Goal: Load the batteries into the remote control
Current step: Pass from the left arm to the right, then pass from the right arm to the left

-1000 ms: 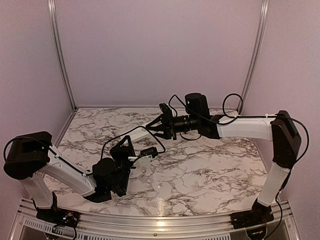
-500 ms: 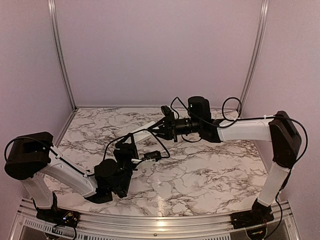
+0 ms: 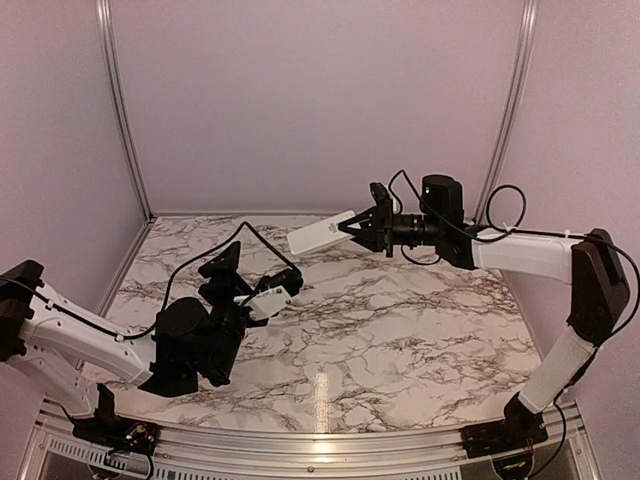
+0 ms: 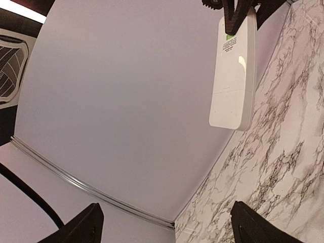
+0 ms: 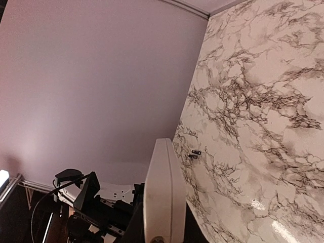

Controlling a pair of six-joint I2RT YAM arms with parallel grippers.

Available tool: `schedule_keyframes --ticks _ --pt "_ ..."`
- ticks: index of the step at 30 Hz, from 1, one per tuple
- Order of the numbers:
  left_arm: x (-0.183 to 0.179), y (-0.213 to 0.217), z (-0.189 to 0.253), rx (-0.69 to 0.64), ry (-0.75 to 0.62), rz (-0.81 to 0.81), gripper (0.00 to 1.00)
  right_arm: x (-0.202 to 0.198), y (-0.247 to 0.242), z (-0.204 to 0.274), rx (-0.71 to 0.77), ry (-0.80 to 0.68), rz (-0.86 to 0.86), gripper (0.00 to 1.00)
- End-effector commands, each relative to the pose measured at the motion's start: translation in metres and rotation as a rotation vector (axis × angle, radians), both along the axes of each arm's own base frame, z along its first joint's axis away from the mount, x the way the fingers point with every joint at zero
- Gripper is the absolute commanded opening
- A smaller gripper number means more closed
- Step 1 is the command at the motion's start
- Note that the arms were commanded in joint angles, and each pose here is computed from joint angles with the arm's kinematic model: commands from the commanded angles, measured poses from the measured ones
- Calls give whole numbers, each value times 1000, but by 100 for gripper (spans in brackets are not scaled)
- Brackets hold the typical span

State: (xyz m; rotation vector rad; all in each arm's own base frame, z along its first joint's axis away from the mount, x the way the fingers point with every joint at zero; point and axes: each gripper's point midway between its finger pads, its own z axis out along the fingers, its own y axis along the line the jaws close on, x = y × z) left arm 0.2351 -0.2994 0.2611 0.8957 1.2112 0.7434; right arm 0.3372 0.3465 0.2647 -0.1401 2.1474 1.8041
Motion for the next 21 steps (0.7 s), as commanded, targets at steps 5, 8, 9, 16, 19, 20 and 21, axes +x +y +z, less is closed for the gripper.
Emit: schedule_keyframes --ticks 5,8,9,16,19,20,21 --pt "-6 -6 14 -311 271 -212 97 -2 -27 19 -70 -174 -23 0" --pt "-8 -9 28 -446 393 -322 97 -8 -29 23 -99 -235 13 0" --pt "-9 -9 33 -501 438 -361 97 -10 -29 27 -110 -261 21 0" --pt "-20 -9 57 -803 771 -643 95 -23 -34 32 -175 -382 85 0" --pt "-25 -9 51 -872 920 -691 98 -32 -32 35 -161 -419 137 0" --pt "-26 -9 50 -894 964 -709 99 -35 -30 35 -159 -437 158 0" --pt "-27 -11 48 -918 1009 -726 99 -38 -28 34 -160 -447 177 0"
